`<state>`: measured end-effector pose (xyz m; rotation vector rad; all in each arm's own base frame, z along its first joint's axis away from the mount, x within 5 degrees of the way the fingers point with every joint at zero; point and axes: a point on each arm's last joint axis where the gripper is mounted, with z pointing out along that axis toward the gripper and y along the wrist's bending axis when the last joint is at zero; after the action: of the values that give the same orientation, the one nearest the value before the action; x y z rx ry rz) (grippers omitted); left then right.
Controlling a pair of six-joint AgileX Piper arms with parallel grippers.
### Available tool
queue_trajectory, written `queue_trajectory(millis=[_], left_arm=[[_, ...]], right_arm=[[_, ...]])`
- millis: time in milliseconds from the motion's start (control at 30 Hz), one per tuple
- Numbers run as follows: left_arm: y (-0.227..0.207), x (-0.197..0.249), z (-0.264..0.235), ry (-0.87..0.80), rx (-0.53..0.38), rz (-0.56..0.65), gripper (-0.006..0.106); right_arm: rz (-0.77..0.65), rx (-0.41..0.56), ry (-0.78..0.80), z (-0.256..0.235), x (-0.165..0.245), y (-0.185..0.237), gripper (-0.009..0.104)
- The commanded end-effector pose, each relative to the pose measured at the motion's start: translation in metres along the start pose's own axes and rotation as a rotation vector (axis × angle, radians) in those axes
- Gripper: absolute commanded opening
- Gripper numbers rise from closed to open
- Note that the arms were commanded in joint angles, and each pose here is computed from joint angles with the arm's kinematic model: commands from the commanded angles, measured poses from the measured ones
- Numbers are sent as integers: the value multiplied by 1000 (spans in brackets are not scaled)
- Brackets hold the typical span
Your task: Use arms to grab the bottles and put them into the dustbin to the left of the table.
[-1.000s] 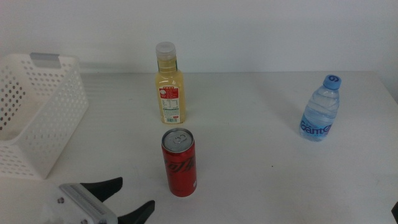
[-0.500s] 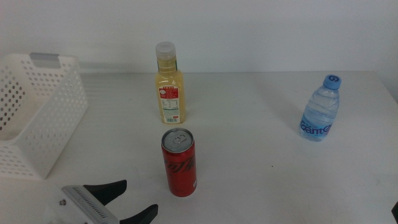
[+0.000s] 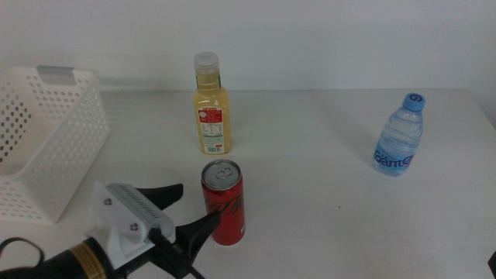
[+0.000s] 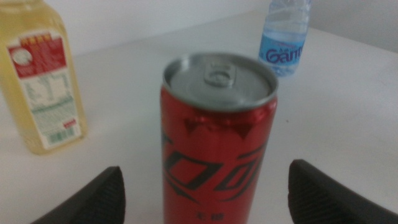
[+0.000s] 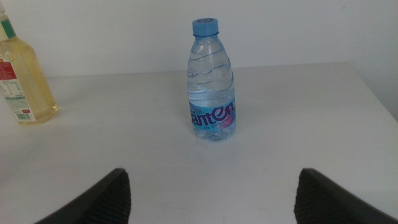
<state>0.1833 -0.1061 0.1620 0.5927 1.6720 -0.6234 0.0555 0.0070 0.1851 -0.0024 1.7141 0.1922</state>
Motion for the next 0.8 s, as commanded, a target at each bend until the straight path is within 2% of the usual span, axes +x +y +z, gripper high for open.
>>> queue_trajectory(millis=[0,400,633,767], left_arm=[[0,-12,7,-117,28,-18,82],[7,-1,39,-118,112,-50,82],[13,-3,57,-121,129,-63,82],[14,-5,68,-124,175,-60,82]], right_arm=[[-16,-11,-114,-3,-11,1,72],[-16,-11,-114,-3,-11,1,72],[-16,-11,-114,-3,-11,1,72],[-16,-11,-114,-3,-11,1,72]])
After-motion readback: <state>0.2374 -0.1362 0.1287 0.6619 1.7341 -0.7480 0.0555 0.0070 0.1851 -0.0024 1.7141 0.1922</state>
